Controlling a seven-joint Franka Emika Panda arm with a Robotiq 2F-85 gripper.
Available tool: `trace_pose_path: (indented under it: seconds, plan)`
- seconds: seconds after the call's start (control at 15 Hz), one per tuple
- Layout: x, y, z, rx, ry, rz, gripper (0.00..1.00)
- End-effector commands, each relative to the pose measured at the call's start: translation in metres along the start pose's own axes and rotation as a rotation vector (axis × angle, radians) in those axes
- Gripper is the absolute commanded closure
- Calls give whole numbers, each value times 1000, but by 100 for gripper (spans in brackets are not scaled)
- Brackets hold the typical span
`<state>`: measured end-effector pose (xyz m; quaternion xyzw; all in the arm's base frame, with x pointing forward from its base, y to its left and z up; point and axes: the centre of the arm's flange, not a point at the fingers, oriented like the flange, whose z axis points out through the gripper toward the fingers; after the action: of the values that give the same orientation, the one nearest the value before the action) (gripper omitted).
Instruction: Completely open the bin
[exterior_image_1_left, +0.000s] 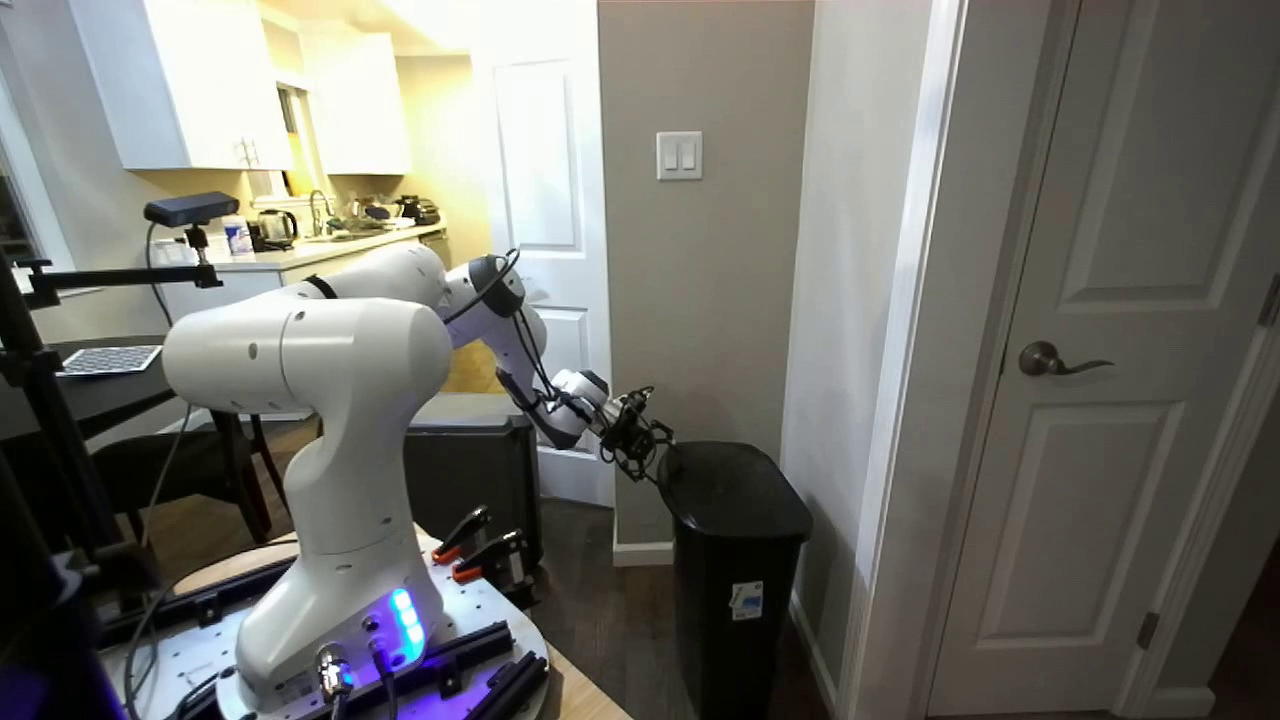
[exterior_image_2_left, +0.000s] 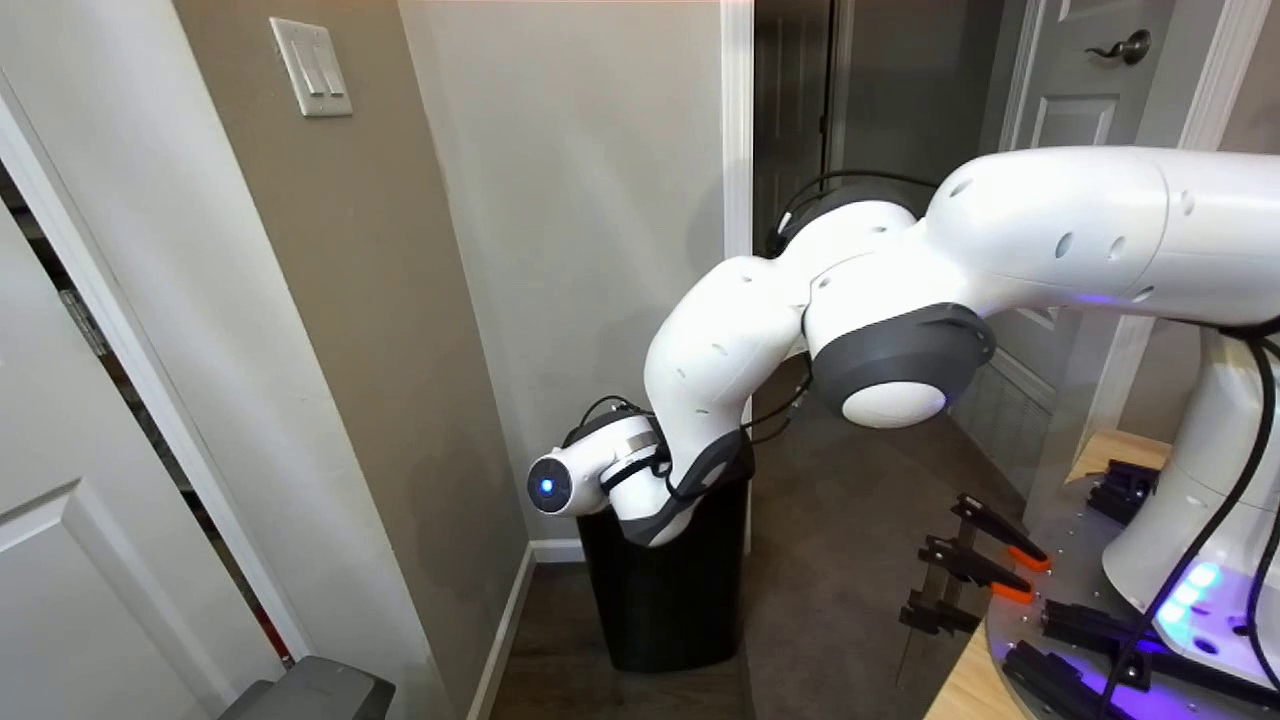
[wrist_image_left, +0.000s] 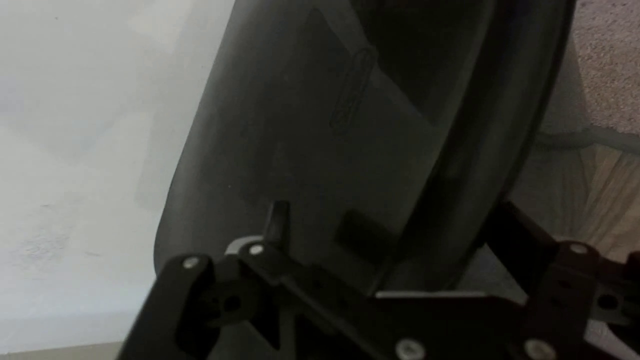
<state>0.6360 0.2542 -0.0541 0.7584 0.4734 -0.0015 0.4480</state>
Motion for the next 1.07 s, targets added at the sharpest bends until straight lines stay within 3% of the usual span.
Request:
trace_pose_path:
  seconds: [0.0, 0.33, 1.0]
  plan:
    - [-16, 10, -19, -101, -51, -8, 0]
    - [-25, 26, -34, -171, -88, -12, 0]
    - [-72, 88, -27, -142, -62, 128, 0]
